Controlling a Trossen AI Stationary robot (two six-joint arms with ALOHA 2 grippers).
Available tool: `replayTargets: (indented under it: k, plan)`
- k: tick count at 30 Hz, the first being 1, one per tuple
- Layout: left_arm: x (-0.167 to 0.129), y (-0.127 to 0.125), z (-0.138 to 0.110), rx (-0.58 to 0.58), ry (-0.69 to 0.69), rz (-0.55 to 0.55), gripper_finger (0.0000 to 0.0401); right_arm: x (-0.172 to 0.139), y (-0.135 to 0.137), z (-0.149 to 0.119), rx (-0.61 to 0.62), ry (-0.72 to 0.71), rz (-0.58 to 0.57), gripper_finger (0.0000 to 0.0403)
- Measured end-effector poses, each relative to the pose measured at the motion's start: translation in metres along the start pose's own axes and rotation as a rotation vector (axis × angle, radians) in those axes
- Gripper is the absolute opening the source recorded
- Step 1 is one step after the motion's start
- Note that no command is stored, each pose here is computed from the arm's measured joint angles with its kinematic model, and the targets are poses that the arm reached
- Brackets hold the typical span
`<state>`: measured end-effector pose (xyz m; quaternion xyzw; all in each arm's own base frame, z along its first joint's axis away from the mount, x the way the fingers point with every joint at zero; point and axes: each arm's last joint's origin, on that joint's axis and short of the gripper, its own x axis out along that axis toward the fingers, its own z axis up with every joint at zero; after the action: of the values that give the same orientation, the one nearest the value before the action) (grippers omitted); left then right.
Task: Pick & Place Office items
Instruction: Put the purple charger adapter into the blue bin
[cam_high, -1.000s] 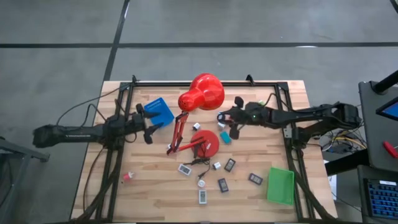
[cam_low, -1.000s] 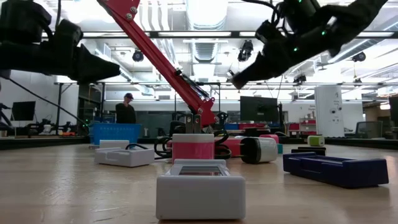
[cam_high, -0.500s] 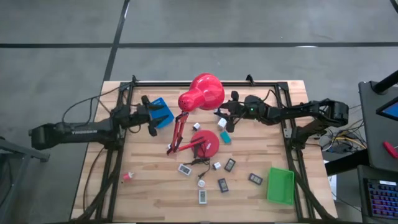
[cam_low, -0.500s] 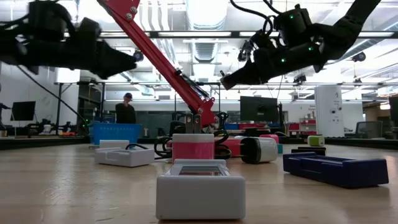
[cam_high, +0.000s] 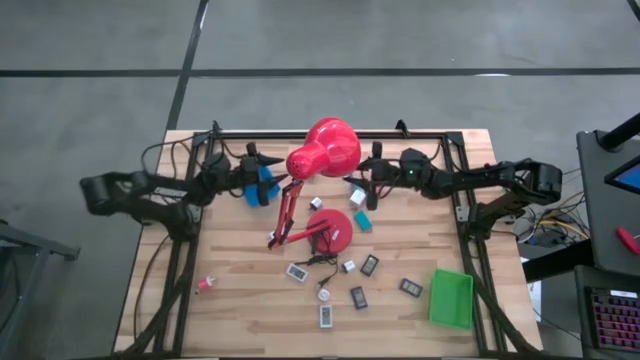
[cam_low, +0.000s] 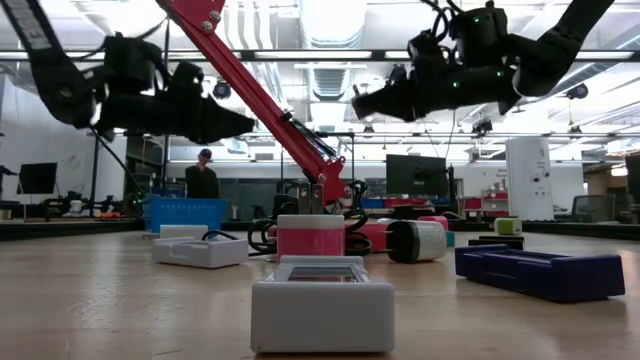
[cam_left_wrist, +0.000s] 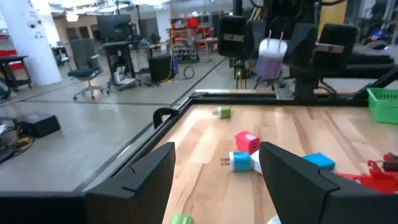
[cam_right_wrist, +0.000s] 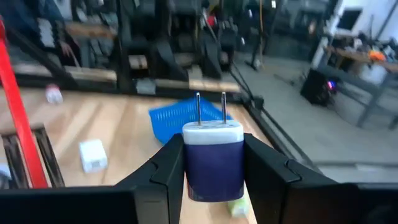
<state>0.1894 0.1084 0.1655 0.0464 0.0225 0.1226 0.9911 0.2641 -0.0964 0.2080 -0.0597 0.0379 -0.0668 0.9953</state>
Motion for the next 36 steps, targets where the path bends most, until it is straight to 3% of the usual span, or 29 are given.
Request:
replayTargets:
  k: [9,17,23,28,36]
  plan:
    - [0.041,0.016,-0.005,-0.003,-0.029,-0.078,0.0237,-0.006,-0.019,0.010,0.018,-0.128,0.023,0.0121]
    - [0.068,0.031,0.002,-0.008,-0.085,-0.207,0.0237,0.016,-0.029,-0.008,0.057,-0.179,0.084,0.0121]
    - [0.073,0.031,-0.004,-0.002,-0.081,-0.279,0.0237,0.039,-0.055,-0.037,0.137,-0.282,0.149,0.0121]
    - [0.071,0.032,-0.006,0.009,-0.075,-0.279,0.0237,0.058,-0.068,-0.055,0.188,-0.280,0.216,0.0121]
    - [0.073,0.033,-0.004,0.014,-0.083,-0.283,0.0236,0.081,-0.077,-0.053,0.201,-0.276,0.250,0.0121]
